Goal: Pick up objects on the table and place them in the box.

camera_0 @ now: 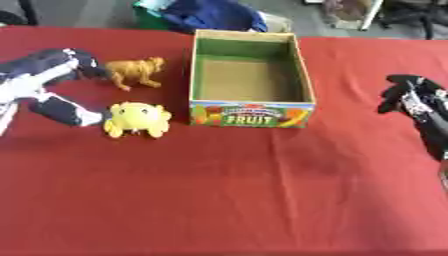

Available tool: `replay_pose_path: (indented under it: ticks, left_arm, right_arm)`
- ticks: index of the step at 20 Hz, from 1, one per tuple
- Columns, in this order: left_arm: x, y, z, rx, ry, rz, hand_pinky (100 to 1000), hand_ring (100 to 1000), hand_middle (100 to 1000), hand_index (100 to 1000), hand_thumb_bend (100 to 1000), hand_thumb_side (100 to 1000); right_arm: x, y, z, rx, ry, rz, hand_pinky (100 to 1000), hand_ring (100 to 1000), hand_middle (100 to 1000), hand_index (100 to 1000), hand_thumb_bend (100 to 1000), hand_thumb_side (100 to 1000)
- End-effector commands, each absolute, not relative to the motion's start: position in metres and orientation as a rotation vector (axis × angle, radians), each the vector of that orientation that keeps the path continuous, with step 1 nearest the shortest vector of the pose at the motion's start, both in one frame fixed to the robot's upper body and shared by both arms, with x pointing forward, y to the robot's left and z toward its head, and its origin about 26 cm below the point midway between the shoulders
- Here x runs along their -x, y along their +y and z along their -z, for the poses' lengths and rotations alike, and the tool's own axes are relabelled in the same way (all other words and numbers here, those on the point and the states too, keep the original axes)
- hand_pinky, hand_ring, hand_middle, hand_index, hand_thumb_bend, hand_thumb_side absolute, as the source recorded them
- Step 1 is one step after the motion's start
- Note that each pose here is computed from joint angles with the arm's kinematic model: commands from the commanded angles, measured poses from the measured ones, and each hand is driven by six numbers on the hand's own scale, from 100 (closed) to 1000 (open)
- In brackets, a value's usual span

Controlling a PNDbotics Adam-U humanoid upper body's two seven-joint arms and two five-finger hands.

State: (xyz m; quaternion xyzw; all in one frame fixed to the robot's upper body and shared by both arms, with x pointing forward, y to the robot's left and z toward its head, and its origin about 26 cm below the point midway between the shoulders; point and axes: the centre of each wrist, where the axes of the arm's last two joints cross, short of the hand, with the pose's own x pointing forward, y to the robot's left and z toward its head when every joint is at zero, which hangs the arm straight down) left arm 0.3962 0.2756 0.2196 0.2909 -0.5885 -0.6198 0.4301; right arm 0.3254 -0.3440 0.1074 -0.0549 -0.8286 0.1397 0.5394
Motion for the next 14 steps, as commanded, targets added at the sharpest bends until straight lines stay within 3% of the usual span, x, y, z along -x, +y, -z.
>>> replay_pose_path:
  ticks: [1,6,14]
  left_arm:
    - [-0.397,0.275,-0.231,-0.754,-1.481,1.558,734,754,711,802,542,299]
    - [-0.403,0.269,-0.224,-0.753,-1.461,1.578,731,752,720,815,586,318]
    - [-0.419,0.256,-0.208,-0.765,-1.429,1.599,725,732,716,819,575,284]
  right_arm:
    - [-0.326,-0.348,-0.116,0.147,-1.991,-0.355,567,524,547,769,100,562]
    - [-0.327,-0.347,-0.117,0.143,-1.992,-0.362,566,524,547,769,100,562]
    - [-0.327,-0.347,-0.115,0.141,-1.986,-0.363,566,524,547,769,100,565]
